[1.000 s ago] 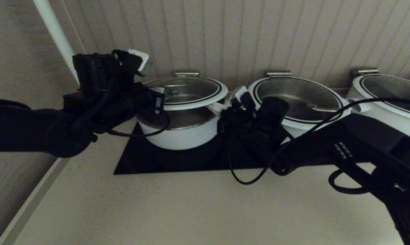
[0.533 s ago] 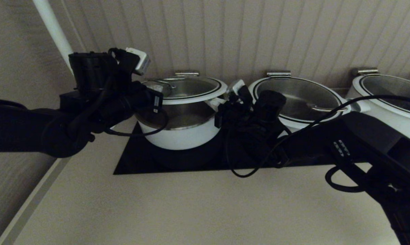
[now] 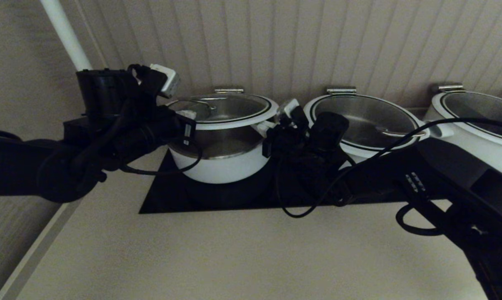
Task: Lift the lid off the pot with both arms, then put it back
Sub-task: Hold the pot lid with the right arm
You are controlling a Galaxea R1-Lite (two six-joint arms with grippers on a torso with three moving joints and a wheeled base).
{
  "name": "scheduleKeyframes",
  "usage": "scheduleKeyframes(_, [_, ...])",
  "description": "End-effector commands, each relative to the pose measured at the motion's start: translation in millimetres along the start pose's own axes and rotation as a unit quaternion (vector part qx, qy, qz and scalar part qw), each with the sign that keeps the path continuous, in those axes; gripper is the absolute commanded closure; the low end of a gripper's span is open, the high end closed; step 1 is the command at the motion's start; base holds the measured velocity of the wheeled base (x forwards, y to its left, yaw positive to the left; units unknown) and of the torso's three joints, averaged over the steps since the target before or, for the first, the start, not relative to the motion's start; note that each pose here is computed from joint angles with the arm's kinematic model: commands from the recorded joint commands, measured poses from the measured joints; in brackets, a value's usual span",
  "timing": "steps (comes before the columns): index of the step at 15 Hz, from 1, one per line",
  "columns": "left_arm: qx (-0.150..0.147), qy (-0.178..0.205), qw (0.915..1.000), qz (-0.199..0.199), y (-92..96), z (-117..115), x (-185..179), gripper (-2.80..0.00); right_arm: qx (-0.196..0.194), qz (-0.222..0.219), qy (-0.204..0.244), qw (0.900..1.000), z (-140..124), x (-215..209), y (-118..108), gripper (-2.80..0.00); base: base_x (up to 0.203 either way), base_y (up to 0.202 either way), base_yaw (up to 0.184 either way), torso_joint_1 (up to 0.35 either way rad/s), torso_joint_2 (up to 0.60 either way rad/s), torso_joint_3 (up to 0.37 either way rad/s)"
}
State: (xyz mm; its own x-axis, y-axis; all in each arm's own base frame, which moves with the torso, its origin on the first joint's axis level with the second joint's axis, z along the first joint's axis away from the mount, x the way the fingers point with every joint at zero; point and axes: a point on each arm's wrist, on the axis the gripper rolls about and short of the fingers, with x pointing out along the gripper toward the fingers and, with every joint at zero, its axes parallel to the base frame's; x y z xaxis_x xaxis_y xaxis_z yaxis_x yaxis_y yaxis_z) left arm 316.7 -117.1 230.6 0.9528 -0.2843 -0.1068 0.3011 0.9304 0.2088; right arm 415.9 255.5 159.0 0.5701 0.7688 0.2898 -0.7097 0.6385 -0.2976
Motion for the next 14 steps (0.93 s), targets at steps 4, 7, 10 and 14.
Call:
scheduleKeyframes(4, [0.000,-0.003,1.0000,0.000,4.7,15.7,-22.3,0.00,-0.002,0.001,-0.004,1.000,0.2,0.5,-0.2,0.00,0.000,0.000,0.000,0.000,0.00,0.000])
scheduleKeyframes(7, [-0.001,-0.011,0.9999,0.003,7.2,23.6,-32.5,0.00,-0.004,0.000,-0.007,1.000,1.4,2.0,-1.0,0.00,0.000,0.000,0.000,0.000,0.00,0.000])
scheduleKeyframes(10, [0.000,-0.006,1.0000,0.001,9.9,31.5,-48.8,0.00,-0.005,-0.001,-0.010,1.000,3.4,2.6,-2.5,0.00,0.000,0.000,0.000,0.000,0.00,0.000])
scheduleKeyframes(14, [0.001,0.001,1.0000,0.000,11.0,29.4,-70.3,0.00,-0.005,-0.001,-0.010,1.000,3.4,2.6,-2.5,0.00,0.000,0.000,0.000,0.000,0.00,0.000])
